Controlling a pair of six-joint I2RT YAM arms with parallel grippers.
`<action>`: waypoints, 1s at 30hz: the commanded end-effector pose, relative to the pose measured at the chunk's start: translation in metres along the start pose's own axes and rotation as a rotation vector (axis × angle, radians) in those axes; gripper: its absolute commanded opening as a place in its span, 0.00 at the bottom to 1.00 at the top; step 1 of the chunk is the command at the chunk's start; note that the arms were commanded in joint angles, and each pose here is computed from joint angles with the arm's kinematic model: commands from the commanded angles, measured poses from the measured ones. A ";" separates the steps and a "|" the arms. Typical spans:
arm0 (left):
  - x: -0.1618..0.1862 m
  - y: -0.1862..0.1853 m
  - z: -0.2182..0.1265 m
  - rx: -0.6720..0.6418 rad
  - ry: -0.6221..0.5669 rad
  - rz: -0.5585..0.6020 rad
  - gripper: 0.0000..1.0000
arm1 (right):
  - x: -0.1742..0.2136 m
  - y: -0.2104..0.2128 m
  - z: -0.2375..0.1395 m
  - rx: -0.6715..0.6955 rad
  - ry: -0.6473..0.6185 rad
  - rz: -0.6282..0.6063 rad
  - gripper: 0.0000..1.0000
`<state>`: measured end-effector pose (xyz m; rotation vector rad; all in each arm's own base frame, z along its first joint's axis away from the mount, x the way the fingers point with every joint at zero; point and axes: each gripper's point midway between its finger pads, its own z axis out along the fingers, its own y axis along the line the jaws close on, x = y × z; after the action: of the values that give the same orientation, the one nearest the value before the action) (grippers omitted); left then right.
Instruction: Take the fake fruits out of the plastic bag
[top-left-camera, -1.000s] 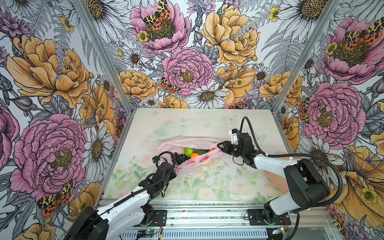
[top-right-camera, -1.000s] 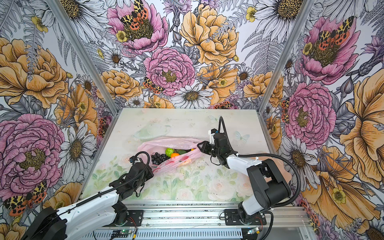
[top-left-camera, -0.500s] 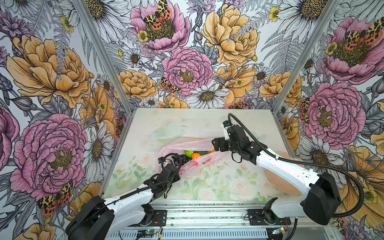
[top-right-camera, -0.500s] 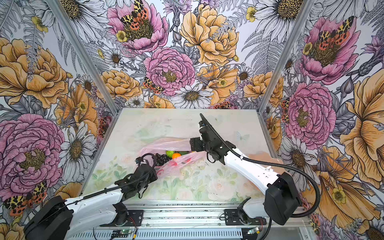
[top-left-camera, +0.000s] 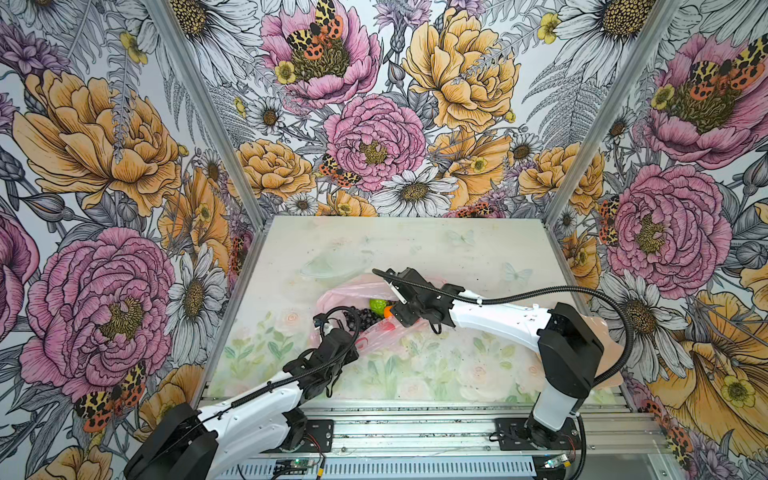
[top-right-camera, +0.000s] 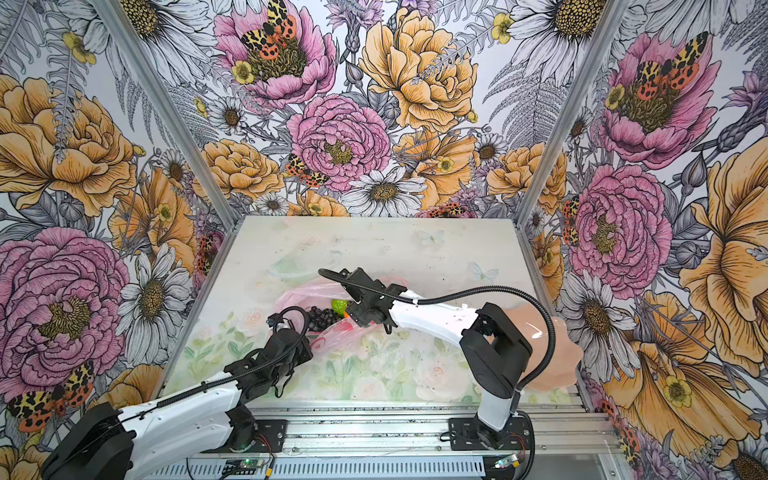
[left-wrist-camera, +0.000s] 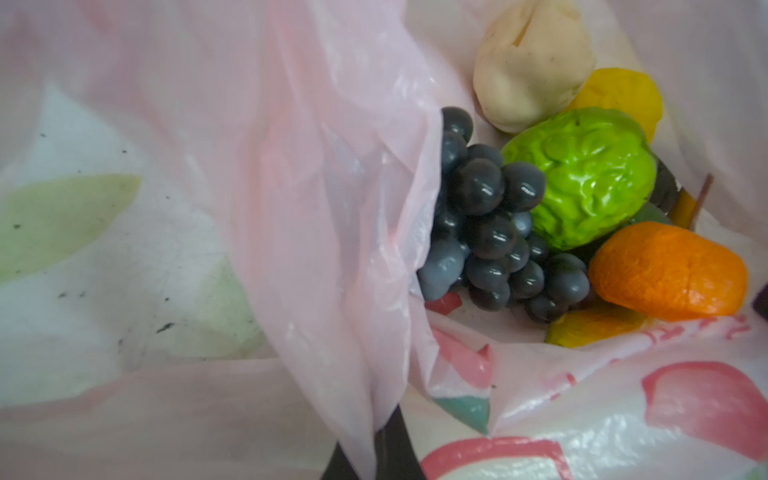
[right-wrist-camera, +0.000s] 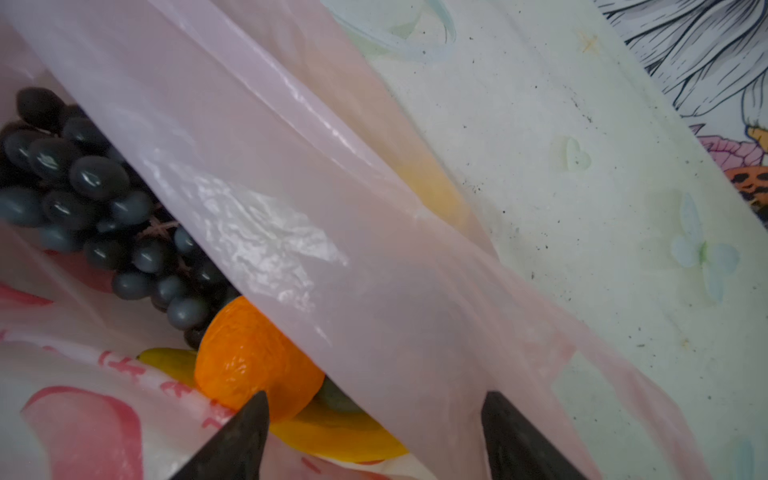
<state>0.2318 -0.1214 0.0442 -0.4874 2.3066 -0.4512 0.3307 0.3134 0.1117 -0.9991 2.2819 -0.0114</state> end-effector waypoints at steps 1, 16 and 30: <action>-0.005 0.008 -0.003 -0.032 -0.023 -0.002 0.00 | -0.016 -0.025 0.004 0.063 -0.020 0.049 0.55; 0.016 0.045 -0.001 -0.119 0.013 -0.088 0.00 | -0.058 -0.107 0.077 -0.280 -0.063 0.533 0.00; 0.009 0.011 0.001 -0.010 0.027 -0.001 0.00 | -0.100 -0.124 0.061 -0.213 -0.117 0.546 0.51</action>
<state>0.2154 -0.1041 0.0215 -0.5555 2.3421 -0.4189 0.5008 0.3020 0.0973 -0.4333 2.4898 0.5489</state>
